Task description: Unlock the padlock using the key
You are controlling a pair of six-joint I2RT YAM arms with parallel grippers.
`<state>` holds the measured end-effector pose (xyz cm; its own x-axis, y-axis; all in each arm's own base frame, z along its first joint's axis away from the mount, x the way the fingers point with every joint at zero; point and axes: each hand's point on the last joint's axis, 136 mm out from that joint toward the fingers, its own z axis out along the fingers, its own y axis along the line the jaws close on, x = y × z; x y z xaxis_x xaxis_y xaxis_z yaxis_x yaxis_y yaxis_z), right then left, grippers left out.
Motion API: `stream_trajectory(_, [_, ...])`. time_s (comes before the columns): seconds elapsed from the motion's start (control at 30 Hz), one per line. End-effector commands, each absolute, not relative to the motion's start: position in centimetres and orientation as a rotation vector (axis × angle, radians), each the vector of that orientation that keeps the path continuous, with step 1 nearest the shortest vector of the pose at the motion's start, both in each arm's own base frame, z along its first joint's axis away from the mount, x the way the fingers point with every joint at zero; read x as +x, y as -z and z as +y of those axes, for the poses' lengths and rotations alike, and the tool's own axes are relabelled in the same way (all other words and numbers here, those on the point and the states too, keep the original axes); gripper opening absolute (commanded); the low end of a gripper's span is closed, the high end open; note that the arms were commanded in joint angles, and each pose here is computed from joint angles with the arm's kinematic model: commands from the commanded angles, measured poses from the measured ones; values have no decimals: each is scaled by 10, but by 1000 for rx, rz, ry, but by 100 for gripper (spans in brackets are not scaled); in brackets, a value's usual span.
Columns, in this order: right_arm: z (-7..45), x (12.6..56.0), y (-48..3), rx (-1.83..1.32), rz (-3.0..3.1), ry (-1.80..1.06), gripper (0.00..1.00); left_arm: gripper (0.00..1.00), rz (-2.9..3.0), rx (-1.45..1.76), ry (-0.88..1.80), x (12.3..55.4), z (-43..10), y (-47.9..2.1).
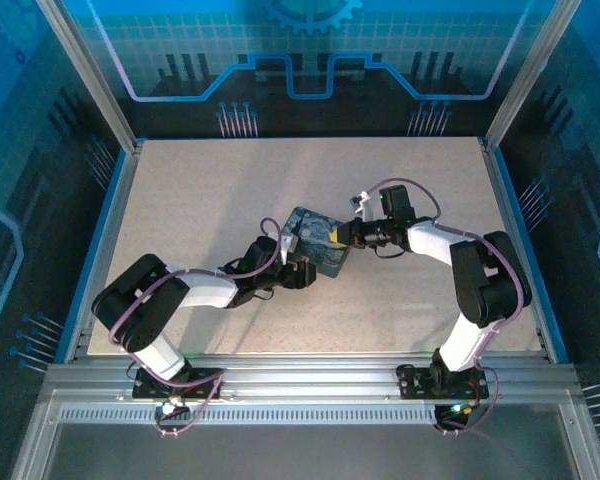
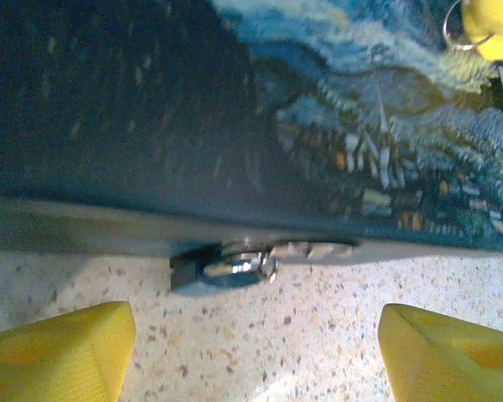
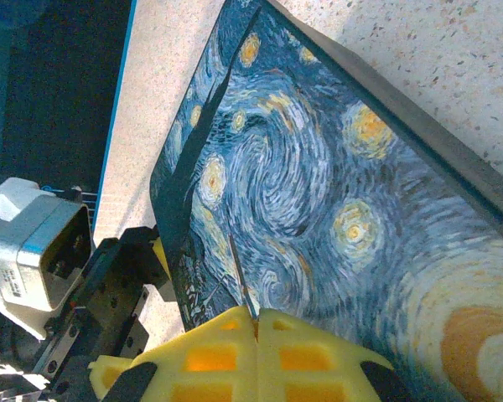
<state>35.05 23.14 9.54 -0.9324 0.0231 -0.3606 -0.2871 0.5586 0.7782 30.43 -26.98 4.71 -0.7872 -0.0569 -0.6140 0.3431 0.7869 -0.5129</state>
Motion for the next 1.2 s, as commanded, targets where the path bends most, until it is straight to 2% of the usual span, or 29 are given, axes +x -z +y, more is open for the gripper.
stream_trajectory(0.0, [227,337,-70,-186,2576,-1261,0,75,2316,282,787,315,-274,-50])
stream_trajectory(0.37, [228,337,-69,-184,2572,-1268,0,65,2325,302,835,318,-285,-45])
stream_trajectory(0.57, [229,337,-69,-183,2568,-1271,0,55,2333,293,854,316,-288,-41])
stream_trajectory(0.83, [231,336,-69,-181,2567,-1279,0,52,2341,270,856,317,-291,-37])
stream_trajectory(1.17, [232,334,-69,-184,2569,-1278,0,43,2343,213,882,321,-297,-31])
